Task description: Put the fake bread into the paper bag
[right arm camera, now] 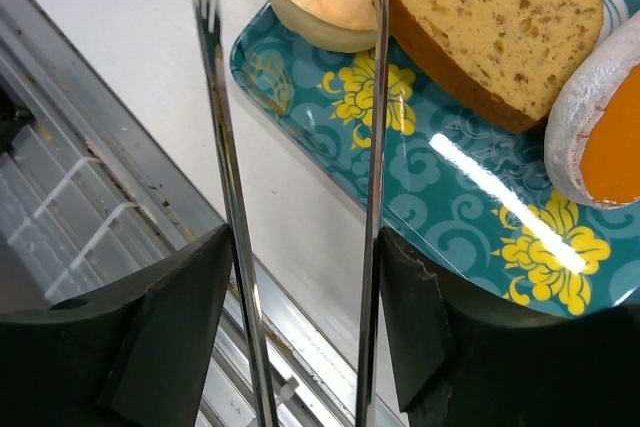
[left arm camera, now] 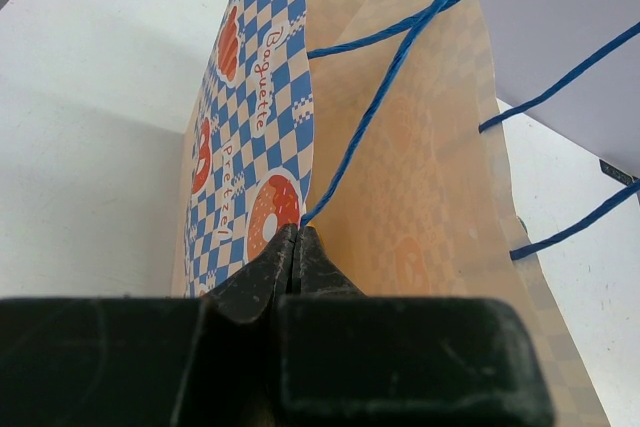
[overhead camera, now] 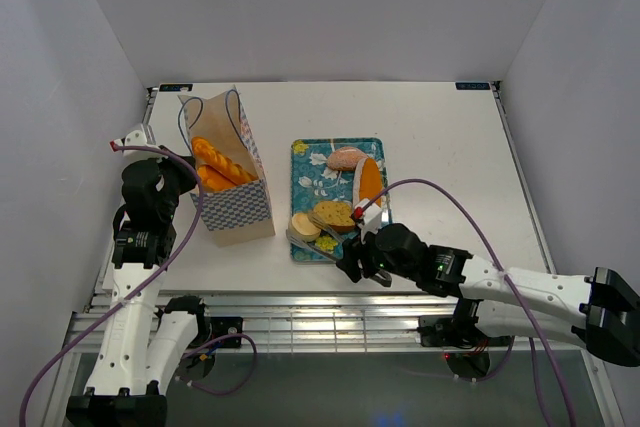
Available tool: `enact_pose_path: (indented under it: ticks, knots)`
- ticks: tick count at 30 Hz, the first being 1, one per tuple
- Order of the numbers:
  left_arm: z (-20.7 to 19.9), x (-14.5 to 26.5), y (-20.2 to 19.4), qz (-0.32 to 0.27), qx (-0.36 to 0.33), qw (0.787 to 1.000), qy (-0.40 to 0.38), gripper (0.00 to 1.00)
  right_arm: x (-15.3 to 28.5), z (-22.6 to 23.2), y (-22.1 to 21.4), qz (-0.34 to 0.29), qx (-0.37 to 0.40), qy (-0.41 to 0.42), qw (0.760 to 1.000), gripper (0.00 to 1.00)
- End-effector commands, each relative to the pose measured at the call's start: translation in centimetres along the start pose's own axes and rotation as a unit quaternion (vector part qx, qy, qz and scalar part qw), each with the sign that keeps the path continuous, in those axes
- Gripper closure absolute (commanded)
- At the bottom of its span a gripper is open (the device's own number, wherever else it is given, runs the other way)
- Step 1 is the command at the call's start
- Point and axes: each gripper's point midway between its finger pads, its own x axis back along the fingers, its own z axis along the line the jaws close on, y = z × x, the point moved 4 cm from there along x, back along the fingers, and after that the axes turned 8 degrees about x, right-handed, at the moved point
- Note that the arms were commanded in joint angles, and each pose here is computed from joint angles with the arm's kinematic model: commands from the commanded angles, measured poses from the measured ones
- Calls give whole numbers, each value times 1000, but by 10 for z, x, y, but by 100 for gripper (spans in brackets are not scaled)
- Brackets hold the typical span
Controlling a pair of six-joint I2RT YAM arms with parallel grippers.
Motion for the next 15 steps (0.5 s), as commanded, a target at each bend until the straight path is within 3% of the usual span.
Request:
enact_pose_path:
  ticks: [1, 8, 15]
  knots:
    - [1, 0, -3, 7, -6, 1000, 2, 91, 2, -5, 20, -24, 11, -43, 999, 34]
    - [1, 0, -2, 6, -6, 1000, 1, 91, -1, 1, 20, -17, 25, -26, 999, 33]
    - [1, 0, -3, 8, -6, 1000, 2, 91, -6, -7, 17, -1, 32, -76, 997, 33]
